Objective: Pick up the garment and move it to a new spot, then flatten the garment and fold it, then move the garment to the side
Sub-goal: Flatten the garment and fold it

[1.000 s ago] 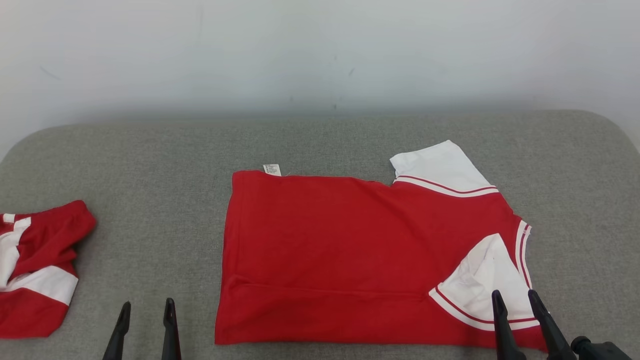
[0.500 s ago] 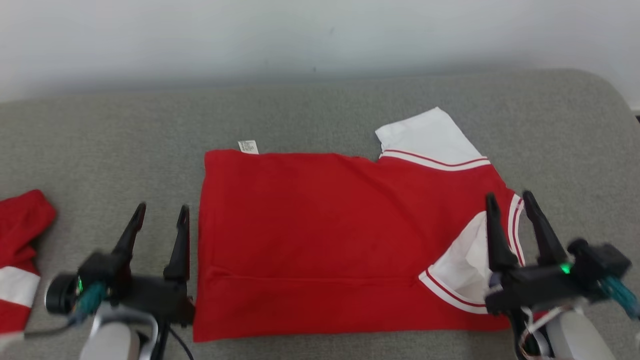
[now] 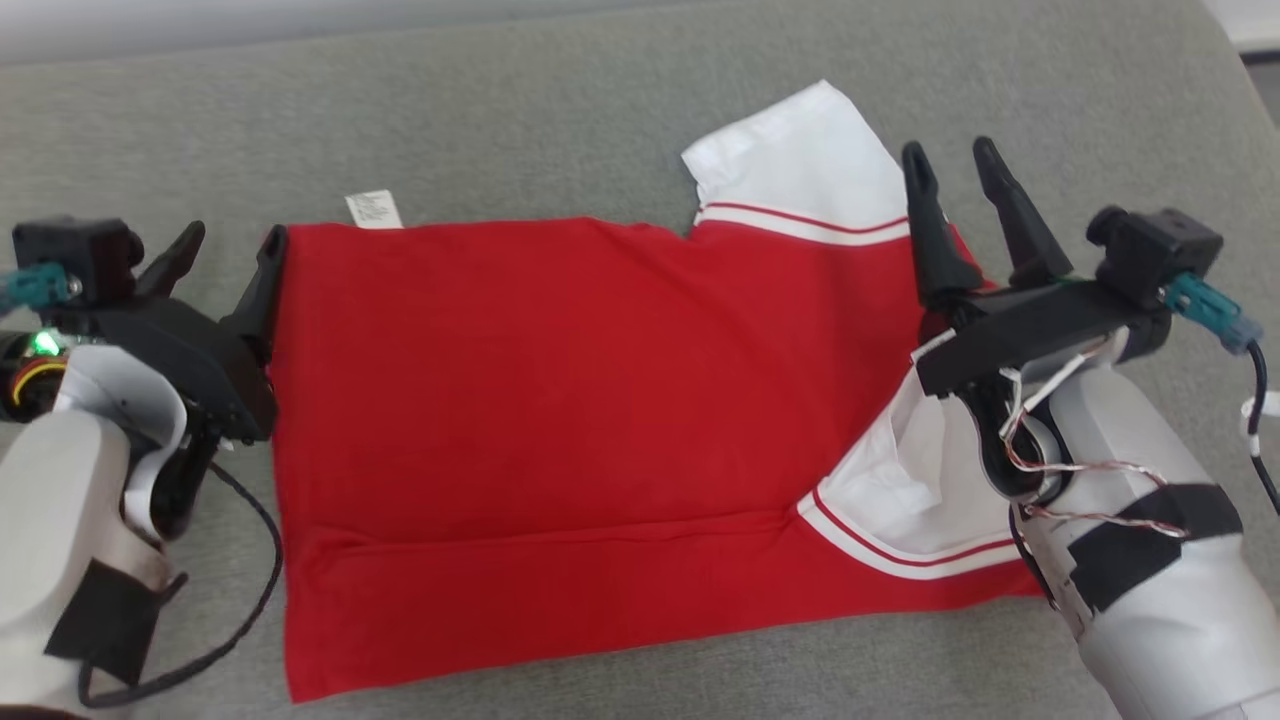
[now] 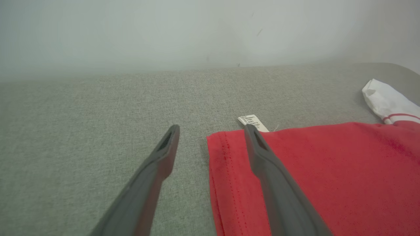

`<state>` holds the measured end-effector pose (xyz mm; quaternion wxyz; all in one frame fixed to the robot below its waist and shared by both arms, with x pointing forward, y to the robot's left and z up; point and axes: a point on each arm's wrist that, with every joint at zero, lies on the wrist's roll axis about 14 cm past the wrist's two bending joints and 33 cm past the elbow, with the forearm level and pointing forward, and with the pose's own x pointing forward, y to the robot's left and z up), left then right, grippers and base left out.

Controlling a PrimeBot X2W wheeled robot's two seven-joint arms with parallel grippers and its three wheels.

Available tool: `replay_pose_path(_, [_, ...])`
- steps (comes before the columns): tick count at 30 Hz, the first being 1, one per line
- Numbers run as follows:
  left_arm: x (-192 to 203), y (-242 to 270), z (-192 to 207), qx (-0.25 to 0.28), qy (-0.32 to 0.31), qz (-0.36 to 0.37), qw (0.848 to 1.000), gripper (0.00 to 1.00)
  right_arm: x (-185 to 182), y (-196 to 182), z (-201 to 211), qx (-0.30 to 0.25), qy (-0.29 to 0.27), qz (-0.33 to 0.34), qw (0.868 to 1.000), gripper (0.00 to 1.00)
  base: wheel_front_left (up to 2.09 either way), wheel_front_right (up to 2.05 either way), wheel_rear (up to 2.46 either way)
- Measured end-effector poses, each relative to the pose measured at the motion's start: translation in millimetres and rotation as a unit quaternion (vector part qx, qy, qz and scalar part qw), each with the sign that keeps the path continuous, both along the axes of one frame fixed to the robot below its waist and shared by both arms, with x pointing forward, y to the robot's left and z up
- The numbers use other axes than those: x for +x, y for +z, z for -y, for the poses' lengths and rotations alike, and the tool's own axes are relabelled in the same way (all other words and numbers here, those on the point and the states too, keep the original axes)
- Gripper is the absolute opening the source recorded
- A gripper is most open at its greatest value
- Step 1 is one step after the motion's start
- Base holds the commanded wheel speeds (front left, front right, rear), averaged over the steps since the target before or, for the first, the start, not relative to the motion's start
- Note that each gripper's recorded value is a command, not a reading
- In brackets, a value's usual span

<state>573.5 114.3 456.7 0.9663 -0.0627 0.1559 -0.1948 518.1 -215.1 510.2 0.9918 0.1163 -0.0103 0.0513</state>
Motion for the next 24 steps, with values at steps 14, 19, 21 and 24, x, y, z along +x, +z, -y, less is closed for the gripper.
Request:
replay_pose_path(14, [17.0, -45.9, 12.0, 0.004, -0.006, -0.07, 0.997, 1.0, 9.3, -20.0, 16.2, -0.01, -0.008, -0.035, 0.999, 1.0, 0.0, 0.0, 0.0])
replay_pose_path(19, [17.2, -49.4, 24.6, -0.029, -0.01, -0.085, 0.996, 1.0, 9.4, -25.8, 19.9, -0.011, -0.012, -0.042, 0.999, 1.0, 0.0, 0.0, 0.0])
replay_pose_path(21, [17.7, -51.6, 27.2, -0.033, -0.012, -0.086, 0.996, 1.0, 10.5, -30.0, 20.4, -0.012, -0.013, -0.047, 0.999, 1.0, 0.0, 0.0, 0.0])
replay_pose_path(24, [22.1, -51.0, 28.5, -0.032, -0.014, -0.081, 0.996, 0.05, 16.7, -31.3, 19.4, -0.017, -0.01, -0.049, 0.999, 1.0, 0.0, 0.0, 0.0])
